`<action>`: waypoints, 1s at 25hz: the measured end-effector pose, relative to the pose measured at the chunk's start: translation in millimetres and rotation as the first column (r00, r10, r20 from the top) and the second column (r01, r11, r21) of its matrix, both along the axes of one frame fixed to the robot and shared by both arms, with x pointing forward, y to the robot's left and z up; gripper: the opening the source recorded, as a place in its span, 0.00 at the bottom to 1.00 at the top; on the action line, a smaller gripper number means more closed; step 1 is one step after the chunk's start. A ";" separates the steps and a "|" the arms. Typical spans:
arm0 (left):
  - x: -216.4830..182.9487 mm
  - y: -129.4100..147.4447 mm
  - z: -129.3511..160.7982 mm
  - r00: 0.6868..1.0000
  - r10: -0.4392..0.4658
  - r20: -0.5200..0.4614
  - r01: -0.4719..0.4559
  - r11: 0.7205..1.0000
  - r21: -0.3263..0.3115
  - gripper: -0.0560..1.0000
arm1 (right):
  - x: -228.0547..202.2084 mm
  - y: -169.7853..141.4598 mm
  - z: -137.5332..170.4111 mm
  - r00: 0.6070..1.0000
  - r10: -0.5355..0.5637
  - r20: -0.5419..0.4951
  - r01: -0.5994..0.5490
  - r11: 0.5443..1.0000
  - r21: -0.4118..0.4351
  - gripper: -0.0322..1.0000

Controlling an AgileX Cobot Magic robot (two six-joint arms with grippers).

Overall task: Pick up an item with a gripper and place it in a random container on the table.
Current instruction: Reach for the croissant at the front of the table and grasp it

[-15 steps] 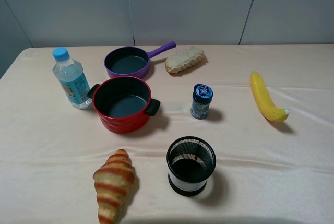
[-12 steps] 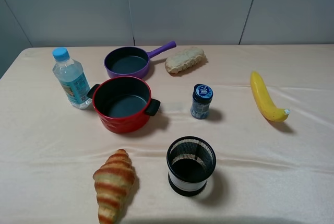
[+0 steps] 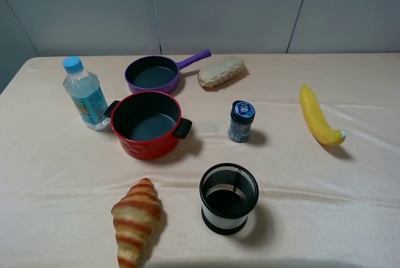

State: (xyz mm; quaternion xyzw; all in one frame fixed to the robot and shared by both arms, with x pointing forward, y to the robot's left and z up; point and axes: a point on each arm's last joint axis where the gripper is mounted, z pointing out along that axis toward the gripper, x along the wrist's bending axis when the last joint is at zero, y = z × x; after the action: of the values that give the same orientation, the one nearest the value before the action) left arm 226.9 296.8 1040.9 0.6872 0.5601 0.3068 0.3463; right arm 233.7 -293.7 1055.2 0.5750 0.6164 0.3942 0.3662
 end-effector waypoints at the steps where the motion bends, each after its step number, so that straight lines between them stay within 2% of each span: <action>1: 0.0 0.0 0.0 1.000 0.000 0.000 0.000 1.000 0.000 0.99 | 0.0 0.0 0.0 1.000 0.000 0.000 0.000 1.000 0.000 0.70; 25: -0.4 0.9 1.2 1.000 0.013 0.004 -0.013 1.000 -0.002 0.97 | 0.0 0.0 0.0 1.000 0.000 0.000 0.000 1.000 0.000 0.70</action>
State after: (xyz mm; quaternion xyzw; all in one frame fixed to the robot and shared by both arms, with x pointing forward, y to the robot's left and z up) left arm 226.5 297.7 1042.1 0.6826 0.5642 0.3097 0.3461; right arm 233.7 -293.7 1055.2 0.5750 0.6164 0.3942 0.3662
